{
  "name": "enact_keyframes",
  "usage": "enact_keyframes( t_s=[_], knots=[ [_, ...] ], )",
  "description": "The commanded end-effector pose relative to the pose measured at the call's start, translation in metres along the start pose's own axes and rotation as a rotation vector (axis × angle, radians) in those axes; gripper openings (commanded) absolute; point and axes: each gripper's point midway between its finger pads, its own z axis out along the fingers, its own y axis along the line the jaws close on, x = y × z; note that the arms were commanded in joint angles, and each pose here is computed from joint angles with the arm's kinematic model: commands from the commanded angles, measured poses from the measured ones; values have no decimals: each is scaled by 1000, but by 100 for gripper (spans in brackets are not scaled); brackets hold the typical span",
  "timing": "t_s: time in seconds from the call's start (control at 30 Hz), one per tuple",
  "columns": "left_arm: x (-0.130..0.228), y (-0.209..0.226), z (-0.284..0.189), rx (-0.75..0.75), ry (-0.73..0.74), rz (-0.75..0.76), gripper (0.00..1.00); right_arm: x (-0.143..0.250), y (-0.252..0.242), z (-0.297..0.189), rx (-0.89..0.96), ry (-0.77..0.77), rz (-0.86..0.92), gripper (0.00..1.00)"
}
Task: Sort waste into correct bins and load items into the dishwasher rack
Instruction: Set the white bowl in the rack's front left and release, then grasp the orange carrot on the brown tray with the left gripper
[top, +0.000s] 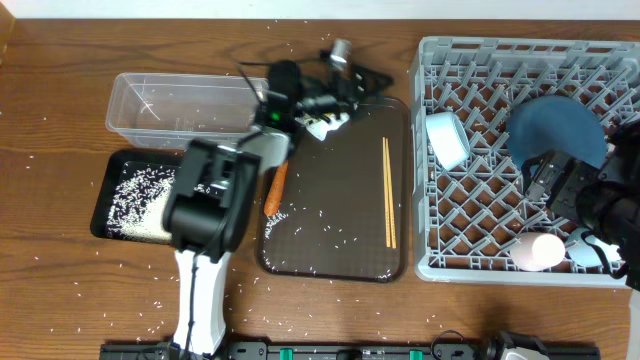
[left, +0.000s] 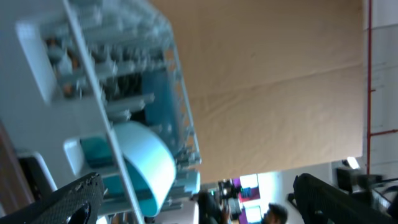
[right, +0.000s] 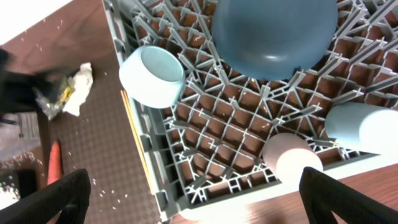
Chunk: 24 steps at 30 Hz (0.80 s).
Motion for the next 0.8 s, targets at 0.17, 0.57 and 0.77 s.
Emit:
enact_keyframes(
  t_s=[0.17,0.57,0.77],
  knots=[
    [-38,-130,-62,-18,-117,299,98,4,28,-6,-167,18,-120,99],
    [24,-82,-181,-1122,-220,487,98,2,38,-8,-225,3,-168,99],
    [87,-49,-171,-1202,43,416,98,-3,39,-8,-229,-16,-172,99]
  ],
)
